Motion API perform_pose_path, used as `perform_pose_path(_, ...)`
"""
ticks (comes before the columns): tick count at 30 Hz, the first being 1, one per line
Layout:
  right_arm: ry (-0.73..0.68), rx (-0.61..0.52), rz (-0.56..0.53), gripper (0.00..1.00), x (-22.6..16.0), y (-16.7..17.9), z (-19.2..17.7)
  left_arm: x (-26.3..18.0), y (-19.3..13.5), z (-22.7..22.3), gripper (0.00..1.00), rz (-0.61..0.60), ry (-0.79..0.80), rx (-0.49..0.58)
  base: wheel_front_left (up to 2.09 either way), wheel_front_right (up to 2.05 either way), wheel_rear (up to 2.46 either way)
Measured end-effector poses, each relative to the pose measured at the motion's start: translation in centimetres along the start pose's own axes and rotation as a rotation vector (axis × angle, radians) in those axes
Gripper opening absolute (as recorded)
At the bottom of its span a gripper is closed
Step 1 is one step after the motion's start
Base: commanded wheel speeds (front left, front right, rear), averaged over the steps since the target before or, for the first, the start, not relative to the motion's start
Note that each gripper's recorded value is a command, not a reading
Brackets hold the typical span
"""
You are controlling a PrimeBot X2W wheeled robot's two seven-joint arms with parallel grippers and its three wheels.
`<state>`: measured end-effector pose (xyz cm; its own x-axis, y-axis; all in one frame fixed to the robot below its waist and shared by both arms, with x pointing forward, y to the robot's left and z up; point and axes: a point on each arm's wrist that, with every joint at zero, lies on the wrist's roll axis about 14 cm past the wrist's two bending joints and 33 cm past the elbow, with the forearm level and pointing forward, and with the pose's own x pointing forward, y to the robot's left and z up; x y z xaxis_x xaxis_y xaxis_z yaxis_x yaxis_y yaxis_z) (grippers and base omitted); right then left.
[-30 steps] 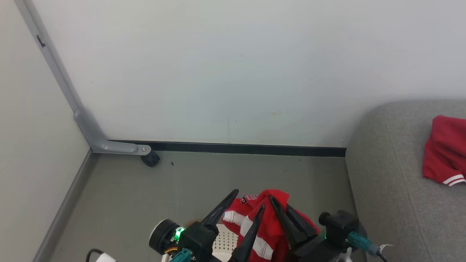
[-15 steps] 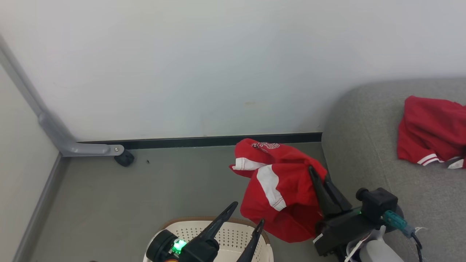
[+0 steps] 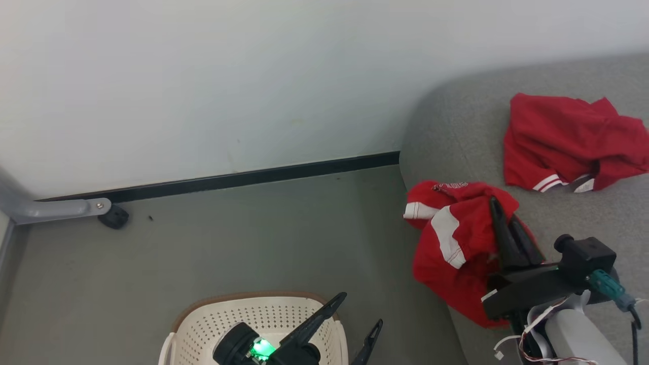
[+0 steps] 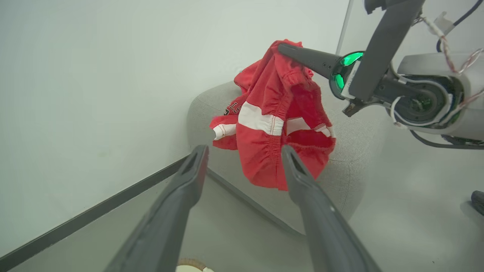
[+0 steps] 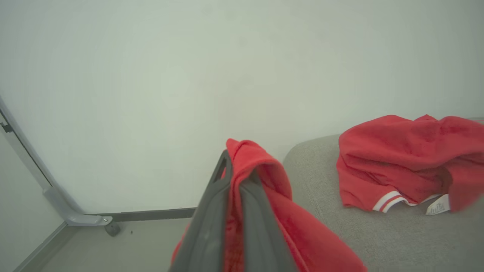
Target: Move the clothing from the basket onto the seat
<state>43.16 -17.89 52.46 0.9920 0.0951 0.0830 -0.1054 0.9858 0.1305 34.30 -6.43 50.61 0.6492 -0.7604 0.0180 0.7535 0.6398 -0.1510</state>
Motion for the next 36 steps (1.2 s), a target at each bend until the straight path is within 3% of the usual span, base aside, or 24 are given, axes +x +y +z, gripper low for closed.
perform_pose_path(6,0.002,-0.02,-0.13,0.0,-0.4,-4.8,0.2,1.2,-0.8,-1.2,1.0,-0.056,0.033,-0.026,0.0,0.0,0.0)
perform_pose_path(16,-0.082,-0.068,-0.295,0.0,1.0,-11.6,3.7,3.6,-0.3,-2.3,1.0,-0.107,0.05,-0.031,0.0,0.0,0.0)
perform_pose_path(36,-0.367,-0.29,-0.496,0.0,6.9,-23.0,17.5,7.7,1.6,-5.3,1.0,-0.168,0.07,-0.064,0.0,0.0,0.0)
